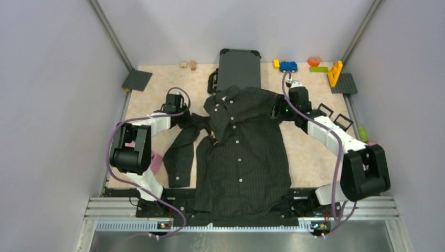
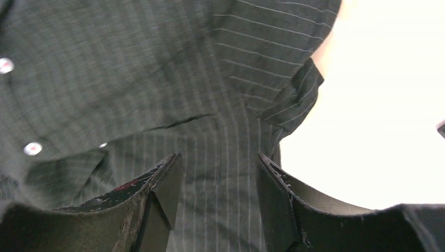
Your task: Pin the brooch onto the clothing
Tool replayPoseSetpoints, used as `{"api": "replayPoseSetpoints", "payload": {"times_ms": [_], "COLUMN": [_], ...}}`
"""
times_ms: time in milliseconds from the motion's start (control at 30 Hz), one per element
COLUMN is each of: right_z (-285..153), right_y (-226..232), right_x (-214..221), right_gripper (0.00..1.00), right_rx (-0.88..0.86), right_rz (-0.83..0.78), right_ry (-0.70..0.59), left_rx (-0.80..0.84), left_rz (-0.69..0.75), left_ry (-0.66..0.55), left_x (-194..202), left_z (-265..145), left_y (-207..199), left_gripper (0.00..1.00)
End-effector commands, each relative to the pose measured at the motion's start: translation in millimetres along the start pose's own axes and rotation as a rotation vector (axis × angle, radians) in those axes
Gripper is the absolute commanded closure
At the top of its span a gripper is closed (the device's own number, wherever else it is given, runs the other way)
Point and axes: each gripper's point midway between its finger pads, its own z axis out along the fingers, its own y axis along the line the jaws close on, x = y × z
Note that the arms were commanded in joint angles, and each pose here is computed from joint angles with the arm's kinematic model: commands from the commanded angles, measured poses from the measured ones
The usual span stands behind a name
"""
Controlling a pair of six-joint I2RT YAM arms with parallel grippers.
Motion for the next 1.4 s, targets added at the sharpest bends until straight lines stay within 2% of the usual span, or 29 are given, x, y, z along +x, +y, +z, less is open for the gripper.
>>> {"api": "replayPoseSetpoints", "payload": {"times_ms": [0,233,467,533,733,1000,1333,1367], "right_z": [32.1,69.8,97.8,102.7,109.1,98.0,87.2,86.1], "right_y": [-12.1,-27.0,-43.2,-45.3,-65.5,-107.1,-116.7,-112.6], "right_x": [-8.3,-11.3,-11.9,-13.2,-14.1,-11.1,-12.1,-15.3], "right_gripper": [0.45,0.45,0.48,0.57,1.00,1.00,1.00,0.96], "right_rx": [-0.054,-0.028,0.038,0.044,0.120,0.246,0.248,0.228], "right_rz": [0.135,0.158,0.143,0.141,0.152,0.225,0.239,0.233], "right_ry": [-0.009,0.010,0.037,0.041,0.055,0.053,0.044,0.040], "left_rx": [0.058,0.042,0.059,0.054,0.016,-0.059,-0.080,-0.062], "left_rz": [-0.031,-0.060,-0.080,-0.086,-0.111,-0.171,-0.140,-0.126], "left_ry": [-0.075,-0.170,-0.184,-0.188,-0.233,-0.322,-0.349,-0.347], "left_x": [-24.1,-45.3,-53.6,-55.8,-65.3,-85.3,-91.2,-91.7], "left_z": [-5.9,-25.1,-29.9,-29.6,-35.9,-56.6,-69.5,-71.0], "left_y": [-8.5,3.8,9.3,12.8,25.8,62.7,68.3,64.2], "left_gripper": [1.00,1.00,1.00,1.00,1.00,1.00,1.00,1.00]}}
